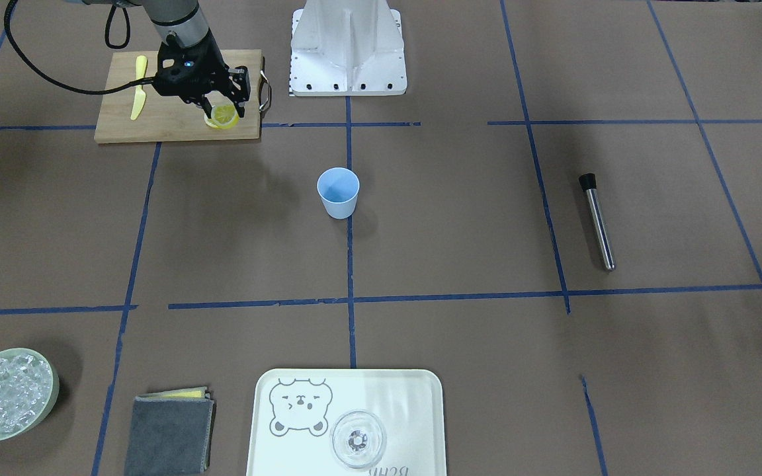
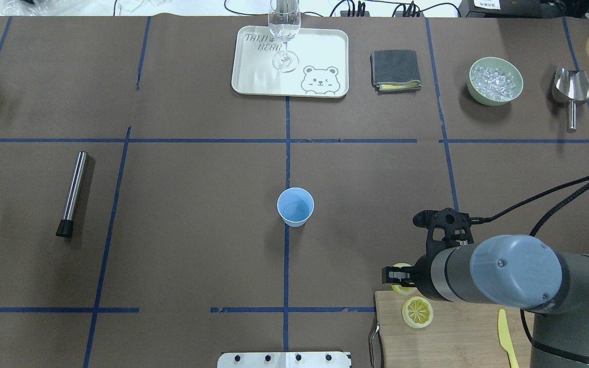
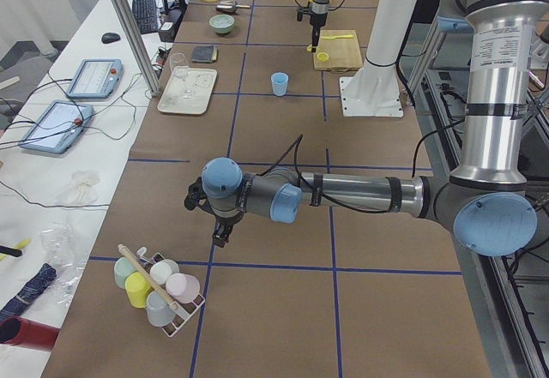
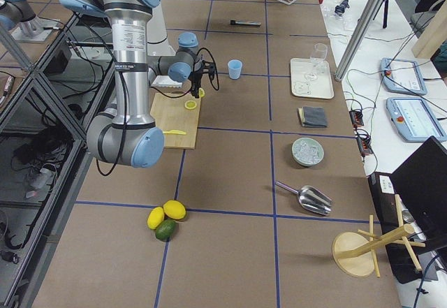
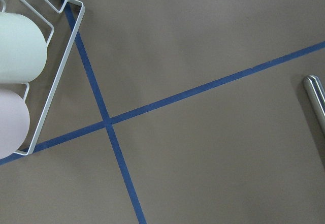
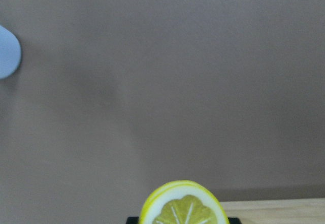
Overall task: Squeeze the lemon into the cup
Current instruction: 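Carry the lemon slice with the right gripper over the blue cup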
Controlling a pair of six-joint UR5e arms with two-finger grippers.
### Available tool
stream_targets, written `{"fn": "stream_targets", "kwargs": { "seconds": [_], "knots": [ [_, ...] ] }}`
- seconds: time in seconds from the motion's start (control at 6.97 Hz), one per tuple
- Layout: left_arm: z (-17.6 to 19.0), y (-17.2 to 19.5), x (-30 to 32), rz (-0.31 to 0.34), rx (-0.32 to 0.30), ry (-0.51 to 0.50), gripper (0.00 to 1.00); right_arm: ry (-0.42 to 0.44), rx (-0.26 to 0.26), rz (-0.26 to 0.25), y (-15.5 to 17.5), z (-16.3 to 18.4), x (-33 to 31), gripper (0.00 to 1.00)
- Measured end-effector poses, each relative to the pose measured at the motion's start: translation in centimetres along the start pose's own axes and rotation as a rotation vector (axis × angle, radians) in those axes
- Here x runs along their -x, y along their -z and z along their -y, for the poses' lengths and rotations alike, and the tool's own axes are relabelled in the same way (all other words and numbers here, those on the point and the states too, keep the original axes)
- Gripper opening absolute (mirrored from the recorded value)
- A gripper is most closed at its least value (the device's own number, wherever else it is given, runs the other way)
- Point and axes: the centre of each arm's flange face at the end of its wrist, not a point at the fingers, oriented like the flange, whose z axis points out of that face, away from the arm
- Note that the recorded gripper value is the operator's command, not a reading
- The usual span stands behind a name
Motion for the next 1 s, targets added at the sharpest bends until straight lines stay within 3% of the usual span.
{"fn": "stream_targets", "kwargs": {
  "seconds": [0.43,1.0],
  "knots": [
    [-0.1,-0.1,-0.1,-0.012,0.000,0.001,1.00,-0.048,-0.061,0.014,1.5,5.3,9.3,0.64],
    [-0.6,-0.2,0.0,-0.013,0.004,0.006,1.00,-0.080,-0.099,0.015,-0.5,10.2,17.8,0.65]
  ]
}}
